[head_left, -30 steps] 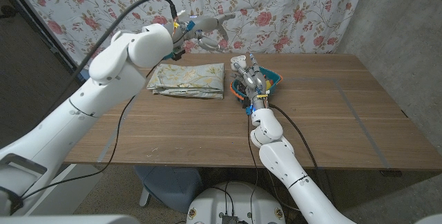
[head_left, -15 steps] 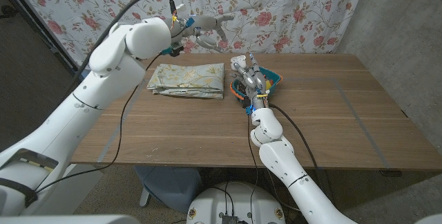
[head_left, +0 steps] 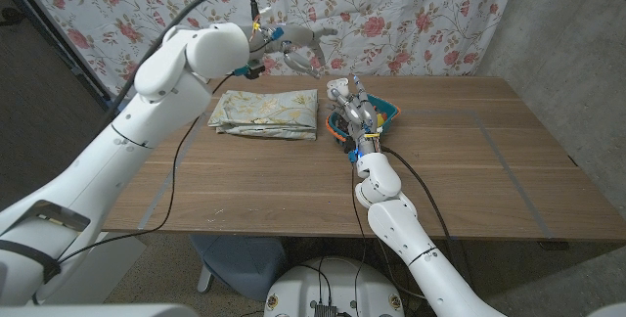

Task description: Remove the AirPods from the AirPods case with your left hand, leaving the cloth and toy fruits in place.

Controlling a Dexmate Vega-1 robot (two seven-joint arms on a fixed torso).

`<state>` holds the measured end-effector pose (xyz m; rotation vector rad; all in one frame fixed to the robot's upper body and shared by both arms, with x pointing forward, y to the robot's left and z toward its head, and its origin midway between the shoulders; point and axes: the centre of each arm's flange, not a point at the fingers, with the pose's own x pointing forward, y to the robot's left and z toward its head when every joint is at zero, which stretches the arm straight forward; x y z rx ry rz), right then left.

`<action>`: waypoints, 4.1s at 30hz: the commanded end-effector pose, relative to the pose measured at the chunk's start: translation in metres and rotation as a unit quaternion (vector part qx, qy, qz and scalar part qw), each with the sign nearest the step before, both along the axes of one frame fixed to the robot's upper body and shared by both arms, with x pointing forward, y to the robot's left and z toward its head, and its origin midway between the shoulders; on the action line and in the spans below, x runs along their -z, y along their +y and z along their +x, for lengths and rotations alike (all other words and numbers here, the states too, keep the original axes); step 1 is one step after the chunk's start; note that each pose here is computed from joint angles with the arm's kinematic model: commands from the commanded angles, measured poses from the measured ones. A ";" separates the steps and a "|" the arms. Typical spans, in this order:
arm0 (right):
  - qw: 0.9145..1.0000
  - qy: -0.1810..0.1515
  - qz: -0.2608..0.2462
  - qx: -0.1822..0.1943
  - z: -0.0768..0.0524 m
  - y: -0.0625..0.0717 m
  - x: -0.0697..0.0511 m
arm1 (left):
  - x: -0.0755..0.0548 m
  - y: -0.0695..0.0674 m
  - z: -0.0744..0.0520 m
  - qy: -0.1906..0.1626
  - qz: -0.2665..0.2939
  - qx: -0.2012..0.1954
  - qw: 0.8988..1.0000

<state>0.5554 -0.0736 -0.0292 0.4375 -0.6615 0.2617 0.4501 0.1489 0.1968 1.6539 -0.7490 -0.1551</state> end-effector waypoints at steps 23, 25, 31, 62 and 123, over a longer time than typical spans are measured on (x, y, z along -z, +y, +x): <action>1.000 -0.002 -0.004 -0.014 -0.002 0.003 0.000 | 0.010 -0.010 0.007 -0.004 0.037 -0.043 0.998; 1.000 -0.003 -0.005 -0.015 -0.002 0.004 0.000 | 0.011 -0.010 0.008 -0.004 0.037 -0.042 0.998; 1.000 -0.005 -0.001 -0.015 -0.004 0.005 0.000 | 0.013 -0.010 0.009 -0.001 0.031 -0.045 0.998; 0.999 -0.010 -0.006 -0.044 -0.009 0.014 -0.003 | 0.018 -0.013 0.013 0.014 0.050 -0.053 0.997; 0.998 -0.019 -0.016 -0.053 -0.019 0.019 -0.004 | 0.021 -0.008 0.020 0.082 0.034 -0.049 0.995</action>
